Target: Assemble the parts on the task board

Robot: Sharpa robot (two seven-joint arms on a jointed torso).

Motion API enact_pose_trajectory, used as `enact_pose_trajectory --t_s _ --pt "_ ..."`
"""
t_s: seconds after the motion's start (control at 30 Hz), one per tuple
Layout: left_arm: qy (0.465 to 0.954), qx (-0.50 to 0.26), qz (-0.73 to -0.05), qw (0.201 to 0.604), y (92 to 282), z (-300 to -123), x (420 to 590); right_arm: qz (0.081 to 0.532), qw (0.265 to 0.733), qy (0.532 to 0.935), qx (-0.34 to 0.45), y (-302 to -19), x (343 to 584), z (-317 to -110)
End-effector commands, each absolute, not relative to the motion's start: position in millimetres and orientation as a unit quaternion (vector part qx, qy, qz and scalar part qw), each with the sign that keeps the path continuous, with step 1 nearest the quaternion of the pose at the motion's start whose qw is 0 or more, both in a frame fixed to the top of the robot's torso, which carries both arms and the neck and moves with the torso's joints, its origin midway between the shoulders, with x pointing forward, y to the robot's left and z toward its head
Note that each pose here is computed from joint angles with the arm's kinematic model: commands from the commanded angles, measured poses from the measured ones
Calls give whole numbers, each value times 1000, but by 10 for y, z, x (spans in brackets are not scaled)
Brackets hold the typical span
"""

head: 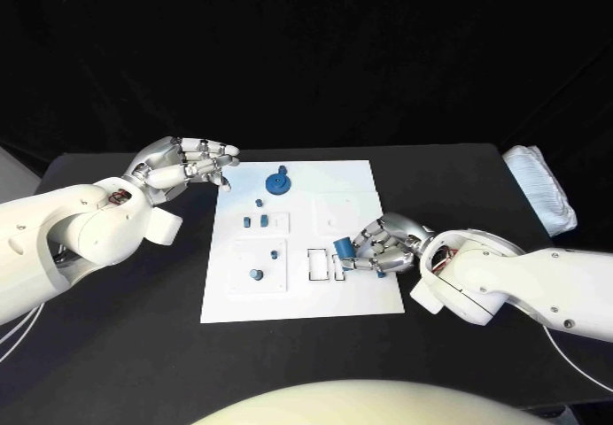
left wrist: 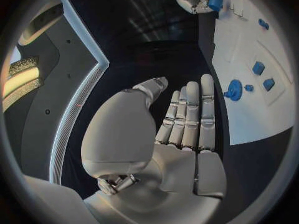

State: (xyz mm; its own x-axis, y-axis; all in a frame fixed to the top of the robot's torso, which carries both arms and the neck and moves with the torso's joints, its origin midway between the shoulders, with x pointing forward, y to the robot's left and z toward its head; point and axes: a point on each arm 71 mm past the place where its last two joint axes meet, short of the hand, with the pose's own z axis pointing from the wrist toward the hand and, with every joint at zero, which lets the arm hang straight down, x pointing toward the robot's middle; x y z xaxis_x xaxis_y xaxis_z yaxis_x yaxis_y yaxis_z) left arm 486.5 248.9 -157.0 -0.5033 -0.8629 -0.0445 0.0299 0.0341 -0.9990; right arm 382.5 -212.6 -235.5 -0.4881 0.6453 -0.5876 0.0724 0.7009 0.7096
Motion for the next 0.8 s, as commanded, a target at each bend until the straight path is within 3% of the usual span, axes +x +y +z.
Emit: enact_pose_trajectory --t_s 0.03,0.8 --pt "619 -334 -615 358 2464 -1566 4857 329 457 793 235 -2116 3829 -2318" --pt "620 -334 -614 356 2459 -1567 4853 278 400 854 182 -1786 3846 -2435"
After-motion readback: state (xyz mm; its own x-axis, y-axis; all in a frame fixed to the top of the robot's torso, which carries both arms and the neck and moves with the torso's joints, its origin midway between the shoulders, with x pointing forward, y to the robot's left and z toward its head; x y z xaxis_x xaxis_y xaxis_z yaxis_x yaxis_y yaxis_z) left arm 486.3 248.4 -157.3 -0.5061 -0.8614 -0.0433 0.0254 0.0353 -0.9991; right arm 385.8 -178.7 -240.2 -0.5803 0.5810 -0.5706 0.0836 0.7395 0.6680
